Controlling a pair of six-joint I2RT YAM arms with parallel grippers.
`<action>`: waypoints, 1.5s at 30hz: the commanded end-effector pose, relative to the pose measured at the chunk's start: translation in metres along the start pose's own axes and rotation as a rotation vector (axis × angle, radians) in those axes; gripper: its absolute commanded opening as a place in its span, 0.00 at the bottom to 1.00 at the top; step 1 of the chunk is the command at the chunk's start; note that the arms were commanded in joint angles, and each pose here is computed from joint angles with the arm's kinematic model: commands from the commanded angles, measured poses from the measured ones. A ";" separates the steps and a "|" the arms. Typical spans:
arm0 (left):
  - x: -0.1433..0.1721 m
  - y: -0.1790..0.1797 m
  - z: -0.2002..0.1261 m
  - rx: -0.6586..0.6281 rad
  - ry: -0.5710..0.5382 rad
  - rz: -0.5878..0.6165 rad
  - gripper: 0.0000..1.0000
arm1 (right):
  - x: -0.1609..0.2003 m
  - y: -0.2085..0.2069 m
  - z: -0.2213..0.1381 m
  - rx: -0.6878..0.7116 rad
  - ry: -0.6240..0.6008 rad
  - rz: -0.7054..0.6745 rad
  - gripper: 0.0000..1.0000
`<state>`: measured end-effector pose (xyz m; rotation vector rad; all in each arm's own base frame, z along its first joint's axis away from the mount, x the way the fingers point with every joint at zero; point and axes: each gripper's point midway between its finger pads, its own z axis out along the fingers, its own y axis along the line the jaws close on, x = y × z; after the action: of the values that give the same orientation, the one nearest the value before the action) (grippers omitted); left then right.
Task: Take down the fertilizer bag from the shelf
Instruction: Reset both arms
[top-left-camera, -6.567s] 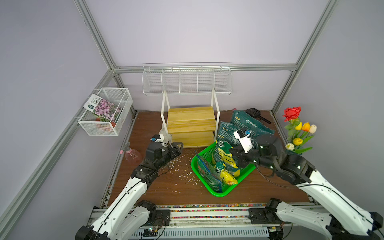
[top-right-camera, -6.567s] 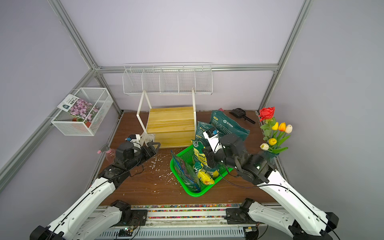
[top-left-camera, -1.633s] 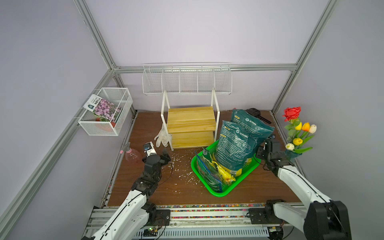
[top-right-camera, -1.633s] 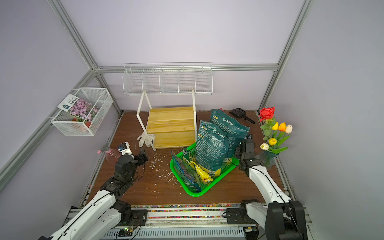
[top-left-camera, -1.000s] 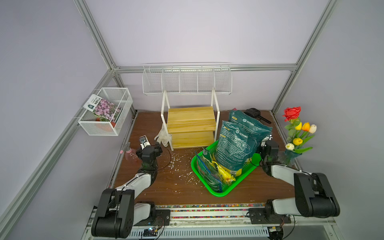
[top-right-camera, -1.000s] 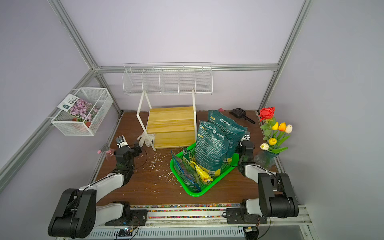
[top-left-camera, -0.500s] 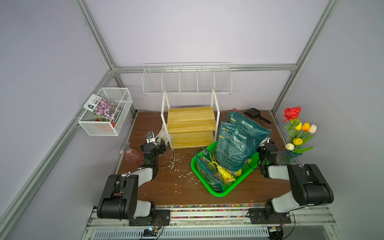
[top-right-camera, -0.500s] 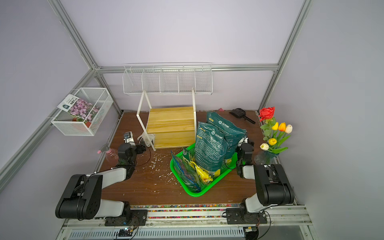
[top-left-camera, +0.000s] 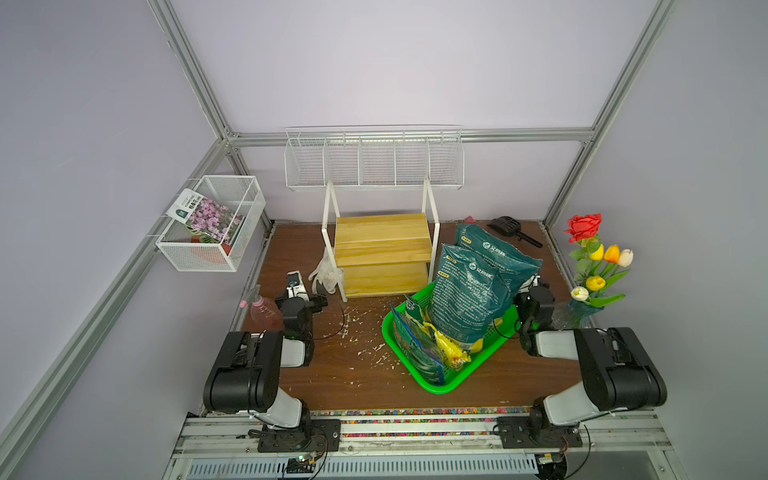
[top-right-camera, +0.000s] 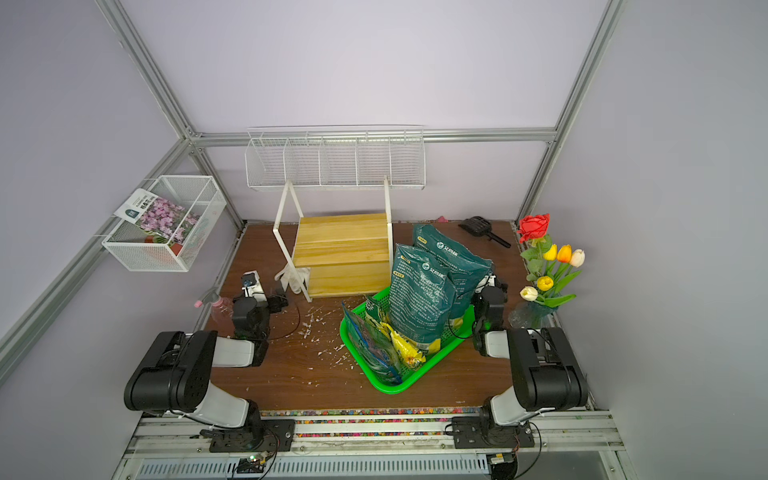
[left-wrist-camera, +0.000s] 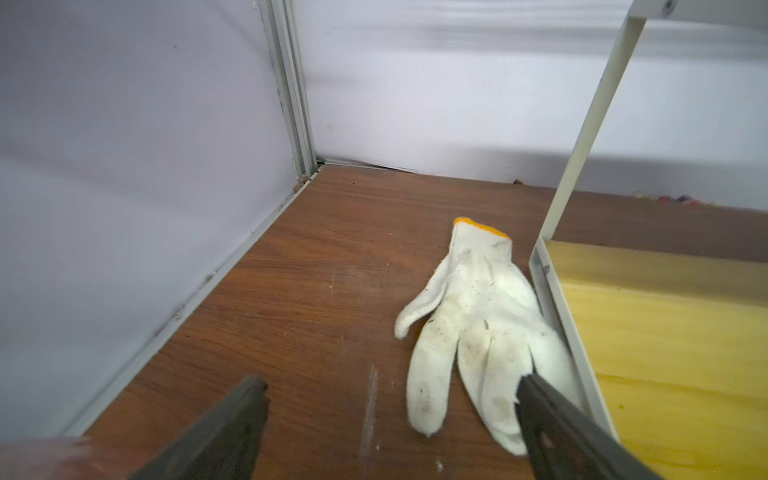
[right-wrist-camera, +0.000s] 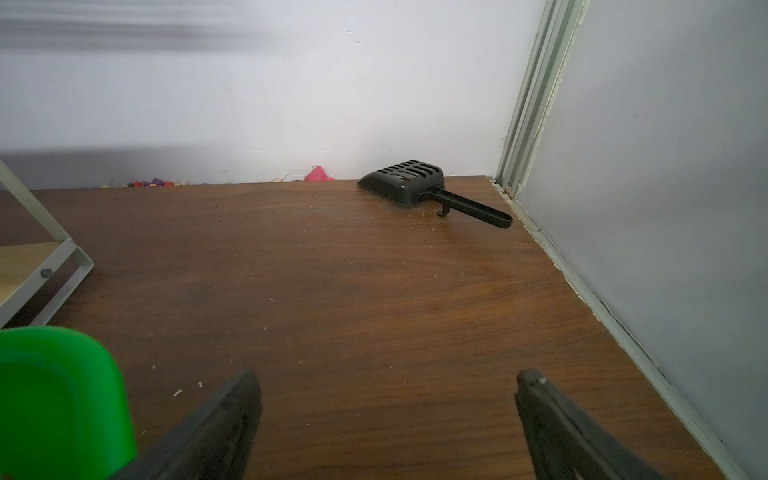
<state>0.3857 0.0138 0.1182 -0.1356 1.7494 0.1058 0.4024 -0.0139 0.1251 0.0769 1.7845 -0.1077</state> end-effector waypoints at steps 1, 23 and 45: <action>-0.010 0.001 0.003 -0.041 -0.033 0.003 1.00 | 0.033 0.010 -0.001 -0.040 0.107 -0.045 0.99; -0.012 0.002 -0.001 -0.058 -0.057 0.005 1.00 | 0.032 0.010 -0.001 -0.039 0.106 -0.045 0.99; -0.011 0.002 0.000 -0.055 -0.052 0.005 0.61 | 0.033 0.011 -0.001 -0.049 0.112 -0.045 0.41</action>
<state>0.3857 0.0162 0.1271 -0.1722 1.7007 0.1583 0.4029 -0.0113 0.1254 0.0641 1.7844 -0.0978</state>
